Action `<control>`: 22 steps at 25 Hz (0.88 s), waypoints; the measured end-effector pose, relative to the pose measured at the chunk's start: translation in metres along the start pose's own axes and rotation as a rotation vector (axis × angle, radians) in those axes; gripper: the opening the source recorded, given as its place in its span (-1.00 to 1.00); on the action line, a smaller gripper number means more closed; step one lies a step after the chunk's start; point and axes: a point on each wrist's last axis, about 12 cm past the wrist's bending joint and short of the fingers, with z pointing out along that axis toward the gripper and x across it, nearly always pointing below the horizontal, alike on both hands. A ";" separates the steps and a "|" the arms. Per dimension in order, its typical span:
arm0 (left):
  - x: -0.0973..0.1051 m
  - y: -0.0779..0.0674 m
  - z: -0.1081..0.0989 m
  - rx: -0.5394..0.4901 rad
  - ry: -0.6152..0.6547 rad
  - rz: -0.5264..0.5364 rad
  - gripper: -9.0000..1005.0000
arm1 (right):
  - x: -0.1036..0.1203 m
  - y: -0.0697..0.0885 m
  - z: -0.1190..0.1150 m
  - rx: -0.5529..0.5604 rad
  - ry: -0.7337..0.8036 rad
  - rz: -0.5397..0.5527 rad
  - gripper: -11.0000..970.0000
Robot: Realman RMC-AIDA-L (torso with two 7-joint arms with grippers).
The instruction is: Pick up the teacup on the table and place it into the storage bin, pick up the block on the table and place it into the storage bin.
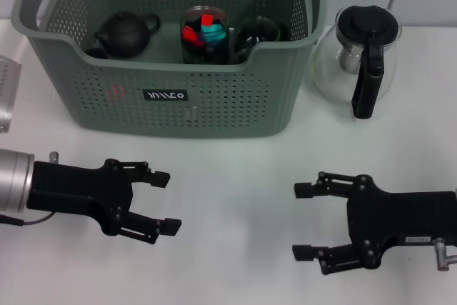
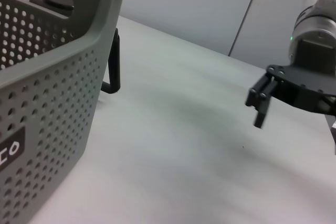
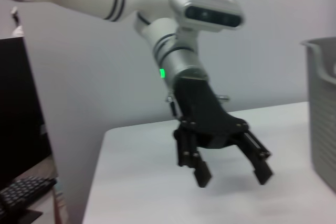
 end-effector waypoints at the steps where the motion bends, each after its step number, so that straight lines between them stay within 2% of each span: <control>1: 0.000 0.000 0.000 0.000 0.000 0.000 0.86 | -0.001 0.000 0.002 -0.013 0.001 -0.007 0.90; 8: -0.002 0.003 0.000 -0.012 0.000 0.003 0.86 | 0.004 0.004 0.008 -0.038 0.025 -0.094 0.90; 22: -0.004 -0.003 0.004 0.039 0.001 0.011 0.86 | 0.003 -0.010 0.017 0.024 0.043 -0.092 0.91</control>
